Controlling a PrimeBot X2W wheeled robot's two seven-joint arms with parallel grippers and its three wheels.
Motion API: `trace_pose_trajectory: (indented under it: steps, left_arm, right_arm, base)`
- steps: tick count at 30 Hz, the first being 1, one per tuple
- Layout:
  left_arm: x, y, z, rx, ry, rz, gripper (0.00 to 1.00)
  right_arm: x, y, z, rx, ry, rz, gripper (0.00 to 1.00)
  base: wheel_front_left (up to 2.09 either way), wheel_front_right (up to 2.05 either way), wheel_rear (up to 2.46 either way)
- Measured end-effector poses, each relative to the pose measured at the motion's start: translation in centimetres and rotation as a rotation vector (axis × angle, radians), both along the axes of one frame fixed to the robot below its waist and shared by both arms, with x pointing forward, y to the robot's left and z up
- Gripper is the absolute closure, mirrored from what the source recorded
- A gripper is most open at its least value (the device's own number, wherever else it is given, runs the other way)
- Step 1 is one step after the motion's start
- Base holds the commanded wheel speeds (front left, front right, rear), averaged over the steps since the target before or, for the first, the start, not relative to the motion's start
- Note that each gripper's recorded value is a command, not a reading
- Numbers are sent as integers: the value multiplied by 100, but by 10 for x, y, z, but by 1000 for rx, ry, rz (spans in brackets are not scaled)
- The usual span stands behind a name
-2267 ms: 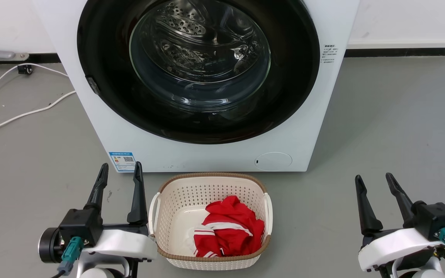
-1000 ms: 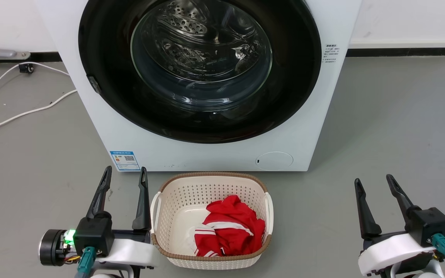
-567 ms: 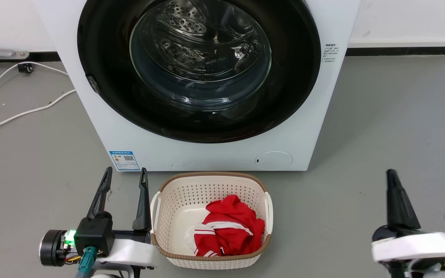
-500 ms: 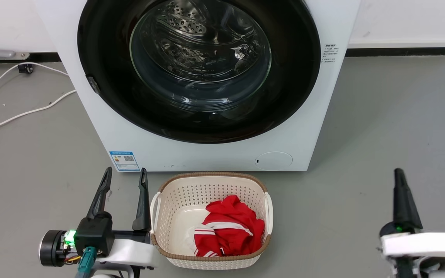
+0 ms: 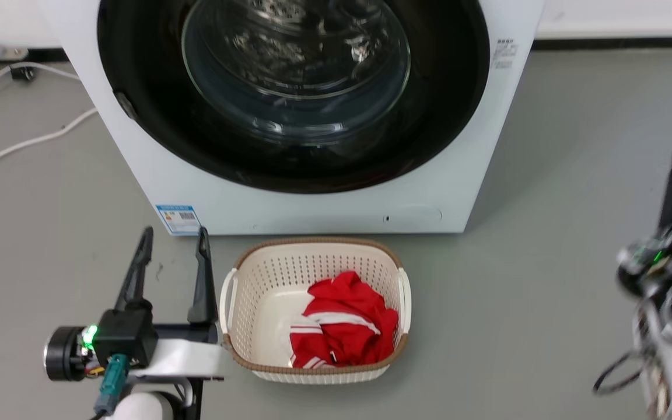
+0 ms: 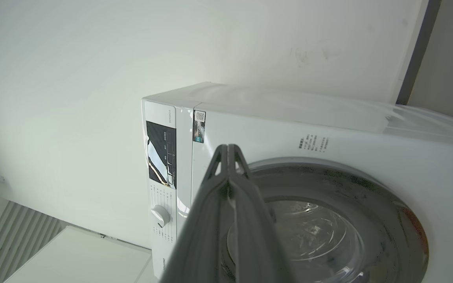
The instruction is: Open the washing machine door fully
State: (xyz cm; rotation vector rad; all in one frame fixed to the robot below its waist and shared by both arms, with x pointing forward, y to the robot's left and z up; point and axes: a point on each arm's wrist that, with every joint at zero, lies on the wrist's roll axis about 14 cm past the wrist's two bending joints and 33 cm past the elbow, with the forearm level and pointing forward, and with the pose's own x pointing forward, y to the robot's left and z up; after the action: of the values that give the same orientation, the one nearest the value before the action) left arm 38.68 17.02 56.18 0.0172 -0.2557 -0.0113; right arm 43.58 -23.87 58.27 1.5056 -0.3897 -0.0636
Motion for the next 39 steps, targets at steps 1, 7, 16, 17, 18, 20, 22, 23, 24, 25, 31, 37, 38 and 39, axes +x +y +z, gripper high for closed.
trace_pose_trajectory:
  steps: [1, 7, 16, 17, 18, 20, 22, 23, 24, 25, 31, 37, 38, 39]
  left_arm:
    - [4, 1, 1, -1, -4, 2, 0]
    - [31, 0, -3, -3, -3, -5, 0]
    - [66, 4, -24, 4, 32, -6, 0]
    - [69, 4, -26, 4, 36, -5, 0]
    - [71, 4, -28, 5, 40, -7, 0]
    - [75, 5, -32, 6, 46, -6, 0]
    - [78, 6, -35, 7, 50, -6, 0]
    - [80, 6, -36, 7, 52, -5, 0]
    - [82, 6, -37, 8, 54, -7, 0]
    - [83, 6, -39, 8, 56, -8, 0]
    - [89, 9, -47, 14, 69, -3, 0]
    - [94, 12, -56, 18, 86, 3, 0]
    - [95, 12, -56, 18, 85, 3, 0]
    - [96, 12, -57, 19, 87, 3, 0]
  right_arm:
    - [10, -5, 6, -24, -5, 6, 100]
    - [81, -17, 36, -131, -15, 62, 100]
    - [180, 10, 55, -340, 65, 245, 100]
    - [188, 17, 56, -370, 77, 277, 100]
    - [196, 25, 56, -393, 90, 313, 100]
    - [209, 45, 55, -445, 114, 395, 100]
    - [220, 63, 55, -496, 135, 467, 100]
    - [224, 71, 53, -517, 148, 498, 100]
    - [228, 78, 51, -529, 163, 530, 100]
    - [231, 83, 47, -555, 182, 552, 100]
    - [247, 113, 27, -654, 268, 672, 100]
    - [256, 133, 9, -687, 318, 744, 100]
    - [257, 135, 6, -688, 324, 752, 100]
    - [258, 135, 4, -686, 328, 753, 100]
  base:
    - [0, 0, 0]
    - [0, 0, 0]
    - [0, 0, 0]
    - [0, 0, 0]
    - [0, 0, 0]
    - [0, 0, 0]
    - [0, 0, 0]
    - [0, 0, 0]
    - [0, 0, 0]
    - [0, 0, 0]
    - [0, 0, 0]
    - [0, 0, 0]
    - [0, 0, 0]
    - [0, 0, 0]
